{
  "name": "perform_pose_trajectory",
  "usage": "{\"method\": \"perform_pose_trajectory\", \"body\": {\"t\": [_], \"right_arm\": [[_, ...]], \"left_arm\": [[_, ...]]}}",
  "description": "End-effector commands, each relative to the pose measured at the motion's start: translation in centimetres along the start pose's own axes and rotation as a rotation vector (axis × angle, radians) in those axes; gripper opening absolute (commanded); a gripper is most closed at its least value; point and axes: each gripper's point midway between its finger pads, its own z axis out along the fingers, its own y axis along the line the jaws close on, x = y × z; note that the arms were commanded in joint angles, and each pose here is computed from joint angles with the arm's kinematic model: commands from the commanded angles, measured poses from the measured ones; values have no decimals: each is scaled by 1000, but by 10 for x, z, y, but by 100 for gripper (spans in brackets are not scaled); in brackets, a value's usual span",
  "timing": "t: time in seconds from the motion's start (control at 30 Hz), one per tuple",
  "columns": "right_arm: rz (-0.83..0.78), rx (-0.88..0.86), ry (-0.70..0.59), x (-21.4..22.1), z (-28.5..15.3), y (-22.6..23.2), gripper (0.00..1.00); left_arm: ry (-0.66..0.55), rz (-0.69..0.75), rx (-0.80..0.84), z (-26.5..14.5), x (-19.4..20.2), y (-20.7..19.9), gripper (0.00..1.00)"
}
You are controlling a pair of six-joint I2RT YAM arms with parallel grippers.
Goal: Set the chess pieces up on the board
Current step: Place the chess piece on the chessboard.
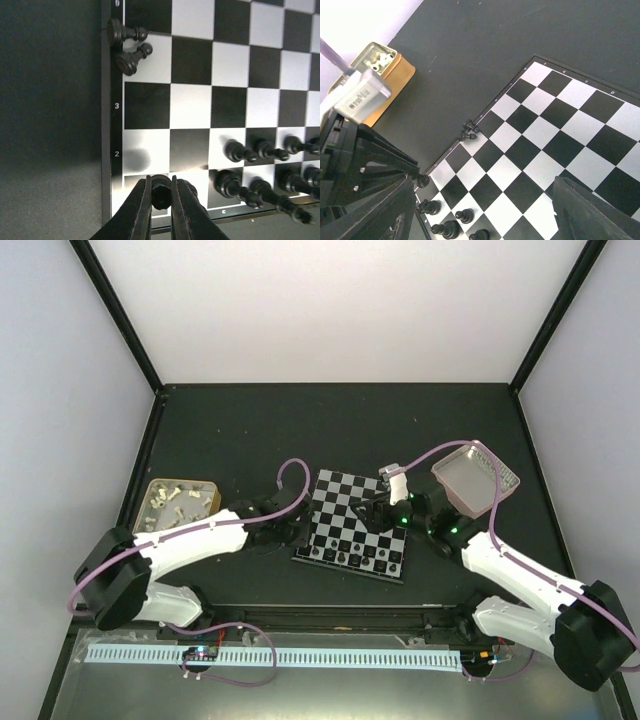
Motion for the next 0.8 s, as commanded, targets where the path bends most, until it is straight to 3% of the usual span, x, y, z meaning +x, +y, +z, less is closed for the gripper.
{"method": "perform_pose_trajectory", "body": {"t": [0.0,0.37,0.77], "right_arm": [[5,33,-18,-5,1,-5,76],[17,55,13,2,6,-11,76],[32,66,17,4,8,-14,76]], "left_arm": [[42,4,-45,9,10,7,7],[117,30,-69,22,28,7,9],[104,33,-119,11,29,15,9]]}}
